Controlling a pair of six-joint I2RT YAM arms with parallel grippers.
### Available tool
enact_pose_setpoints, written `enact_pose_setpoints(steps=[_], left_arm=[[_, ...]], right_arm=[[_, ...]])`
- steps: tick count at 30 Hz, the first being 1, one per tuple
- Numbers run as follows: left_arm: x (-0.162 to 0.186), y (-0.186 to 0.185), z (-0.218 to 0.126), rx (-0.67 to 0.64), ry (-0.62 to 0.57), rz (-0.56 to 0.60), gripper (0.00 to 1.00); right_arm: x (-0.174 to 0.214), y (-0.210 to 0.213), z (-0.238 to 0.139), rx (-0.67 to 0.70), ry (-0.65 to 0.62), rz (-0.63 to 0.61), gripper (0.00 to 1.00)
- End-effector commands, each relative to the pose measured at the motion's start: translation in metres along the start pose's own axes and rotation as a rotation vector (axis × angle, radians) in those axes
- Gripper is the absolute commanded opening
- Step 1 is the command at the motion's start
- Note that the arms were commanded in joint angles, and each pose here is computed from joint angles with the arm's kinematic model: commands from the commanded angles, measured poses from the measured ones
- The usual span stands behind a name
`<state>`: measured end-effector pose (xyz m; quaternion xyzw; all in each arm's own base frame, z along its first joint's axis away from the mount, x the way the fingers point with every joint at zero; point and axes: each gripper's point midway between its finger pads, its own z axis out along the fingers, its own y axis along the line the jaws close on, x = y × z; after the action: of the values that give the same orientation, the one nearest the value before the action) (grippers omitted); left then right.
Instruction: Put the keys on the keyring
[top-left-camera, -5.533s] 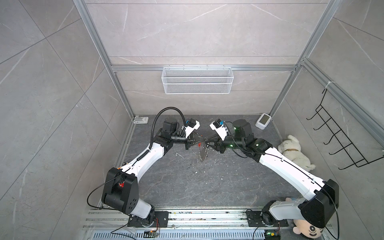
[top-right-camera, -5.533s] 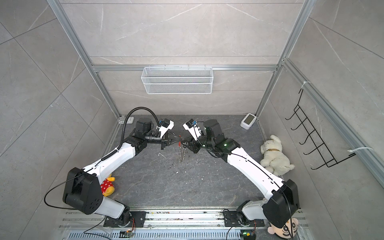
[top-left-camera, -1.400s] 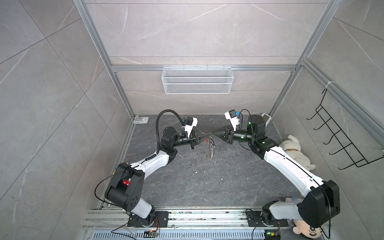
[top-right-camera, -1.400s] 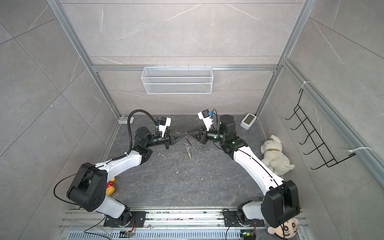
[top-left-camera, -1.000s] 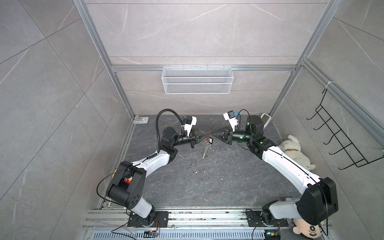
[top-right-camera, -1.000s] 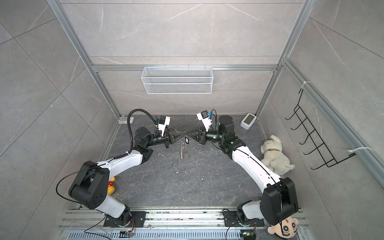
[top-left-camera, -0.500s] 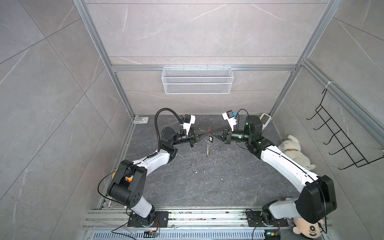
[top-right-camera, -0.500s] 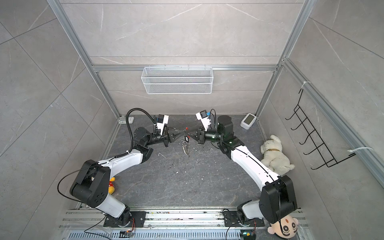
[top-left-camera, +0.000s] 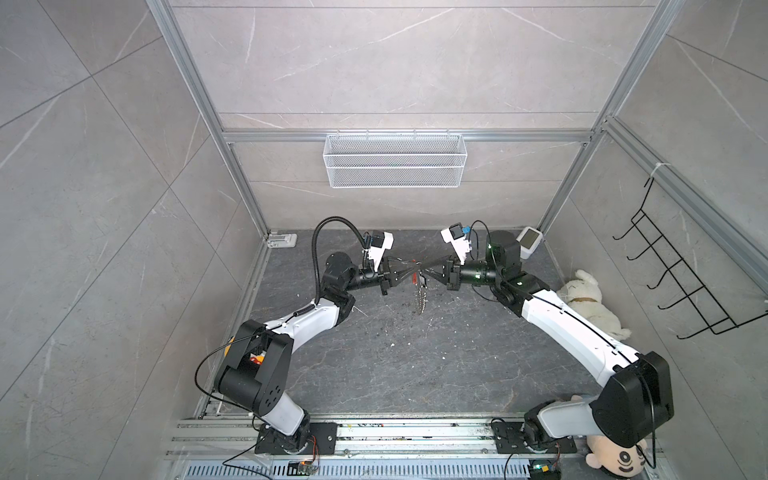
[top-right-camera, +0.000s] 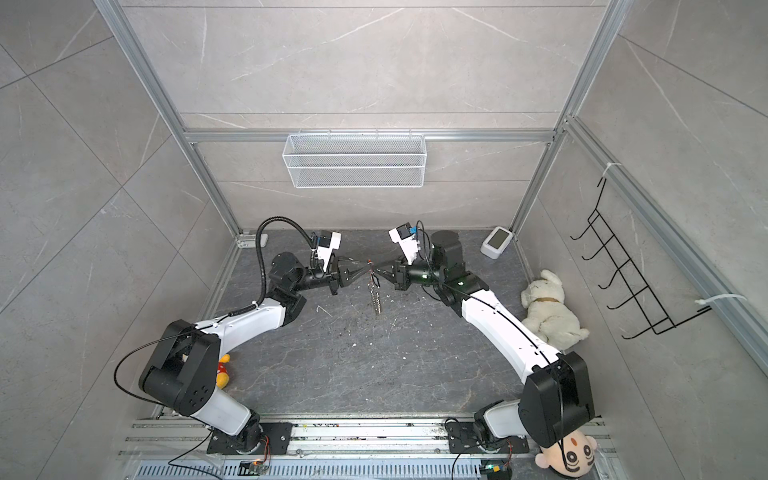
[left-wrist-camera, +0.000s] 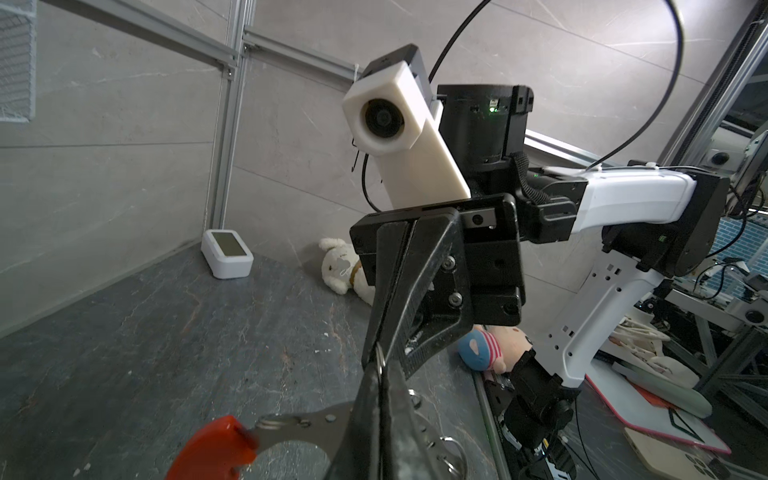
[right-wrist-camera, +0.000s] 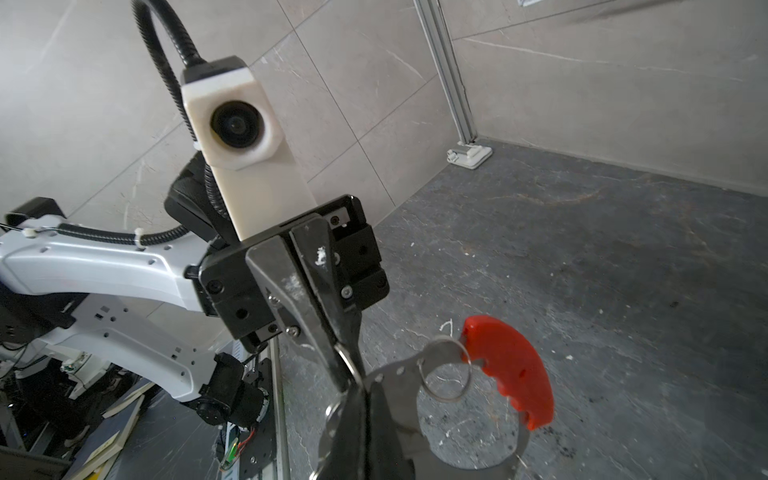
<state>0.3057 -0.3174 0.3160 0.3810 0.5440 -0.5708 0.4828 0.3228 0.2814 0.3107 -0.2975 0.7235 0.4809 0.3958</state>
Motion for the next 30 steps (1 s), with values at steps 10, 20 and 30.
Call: enact_pose_setpoints(steps=[10,20,30], left_arm=[[-0.006,0.006,-0.032,-0.173,0.305,0.312,0.37],[0.003,-0.008,-0.023,-0.017,0.355,0.279,0.33],[0.006,-0.013,-0.019,0.058,0.39,0.223,0.26]], right_arm=[[0.012,-0.011,-0.006,0.261,0.202,-0.242,0.0],[0.018,0.002,0.009,0.278,0.266,-0.359,0.0],[0.017,0.019,0.012,0.216,0.256,-0.378,0.0]])
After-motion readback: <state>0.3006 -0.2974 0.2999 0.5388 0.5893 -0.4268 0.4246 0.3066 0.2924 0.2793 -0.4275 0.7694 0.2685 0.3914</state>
